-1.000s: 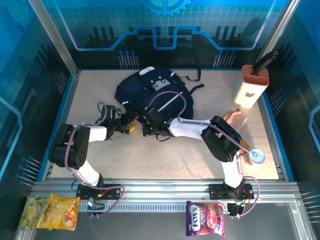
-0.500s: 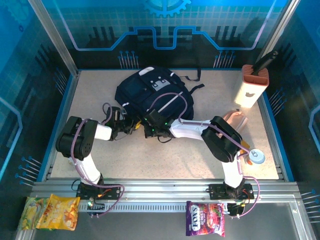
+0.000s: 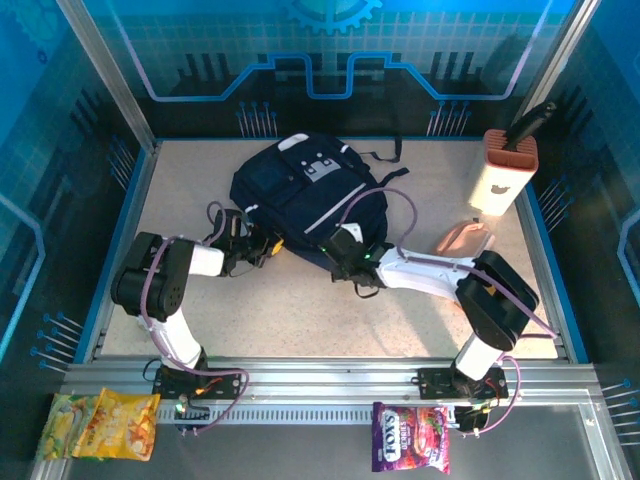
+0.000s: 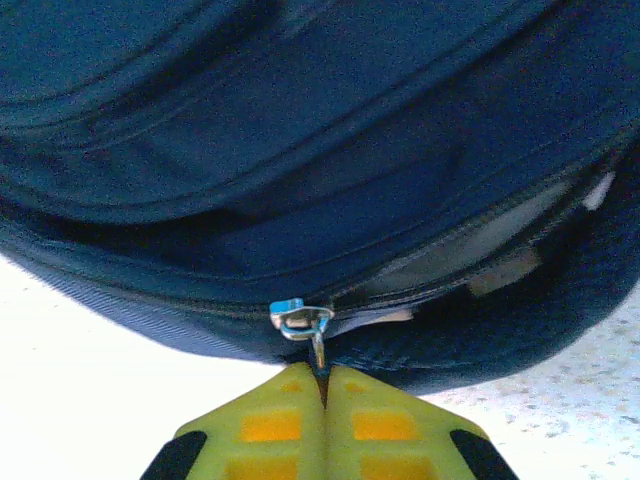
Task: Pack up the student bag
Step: Zip the student bag at the top-center of the table.
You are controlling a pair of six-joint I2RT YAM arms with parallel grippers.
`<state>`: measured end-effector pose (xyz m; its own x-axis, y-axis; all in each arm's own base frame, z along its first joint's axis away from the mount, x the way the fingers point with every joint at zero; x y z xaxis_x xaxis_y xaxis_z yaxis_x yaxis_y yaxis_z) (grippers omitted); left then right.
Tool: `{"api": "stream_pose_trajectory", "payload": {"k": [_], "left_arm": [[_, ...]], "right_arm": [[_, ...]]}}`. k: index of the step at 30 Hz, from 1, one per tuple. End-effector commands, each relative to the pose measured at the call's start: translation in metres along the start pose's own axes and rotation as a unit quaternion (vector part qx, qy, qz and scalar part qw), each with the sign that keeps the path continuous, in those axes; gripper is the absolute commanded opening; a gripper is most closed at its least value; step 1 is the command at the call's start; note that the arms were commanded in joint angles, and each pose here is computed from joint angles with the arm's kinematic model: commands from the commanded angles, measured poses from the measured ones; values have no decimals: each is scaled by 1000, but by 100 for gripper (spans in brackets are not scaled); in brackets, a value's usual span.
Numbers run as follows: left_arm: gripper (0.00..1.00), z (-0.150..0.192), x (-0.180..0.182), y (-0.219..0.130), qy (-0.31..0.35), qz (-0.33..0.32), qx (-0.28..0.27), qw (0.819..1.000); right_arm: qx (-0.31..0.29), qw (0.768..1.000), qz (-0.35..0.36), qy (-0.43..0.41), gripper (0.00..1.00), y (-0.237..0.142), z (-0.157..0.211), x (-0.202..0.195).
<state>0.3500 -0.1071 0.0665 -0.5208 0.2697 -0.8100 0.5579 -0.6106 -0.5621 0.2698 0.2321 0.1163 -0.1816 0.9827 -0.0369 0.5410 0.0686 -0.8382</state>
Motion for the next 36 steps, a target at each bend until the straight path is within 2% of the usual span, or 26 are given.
{"api": "stream_pose_trajectory", "payload": {"k": [1,4,8,14,20,25,27,29,33,36], "left_arm": [[0,-10,-10,-4,19,3,-33,999],[0,-10,-10,-4,20,4,-29,999],[1,-9,-12,-5,20,8,-27,999],[2,-6,-14,-7,20,12,-21,999],[2,-9,-17,-9,26,9,-27,999],[1,-17,-21,-10,38,2,-39,999],[2,-18,-26,-10,50,-5,-39,998],[4,-19,-29,-8,56,-6,-35,998],[9,-23,-35,-10,75,-21,-40,996],[25,-26,-40,-22,87,-30,-55,994]], "right_arm": [[24,999,24,-23,0,2,6,-17],[25,998,-18,-53,4,3,-5,-1],[38,998,-4,-59,13,8,-13,1],[45,998,4,-49,19,12,-14,-1],[27,998,43,-41,4,5,-17,-15],[33,993,108,22,0,-3,-16,-55],[43,993,104,43,0,-2,-16,-64],[40,994,92,34,0,-3,-19,-59],[29,999,27,-20,0,-6,-28,-24],[13,998,-19,-59,0,-18,-38,7]]}}
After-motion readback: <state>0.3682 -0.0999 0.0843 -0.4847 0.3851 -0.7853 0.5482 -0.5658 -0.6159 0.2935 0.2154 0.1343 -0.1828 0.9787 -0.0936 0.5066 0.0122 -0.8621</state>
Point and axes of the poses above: each hand's point on the last joint's axis, 136 mm out from that joint toward the fingers, its own y axis out along the fingers, its own x axis along the line the jaws close on, z = x × y, the point moved 6 cm from there along -y, back along the fingers, and after that the axes turned 7 degrees about -y, right-handed, at the moved point
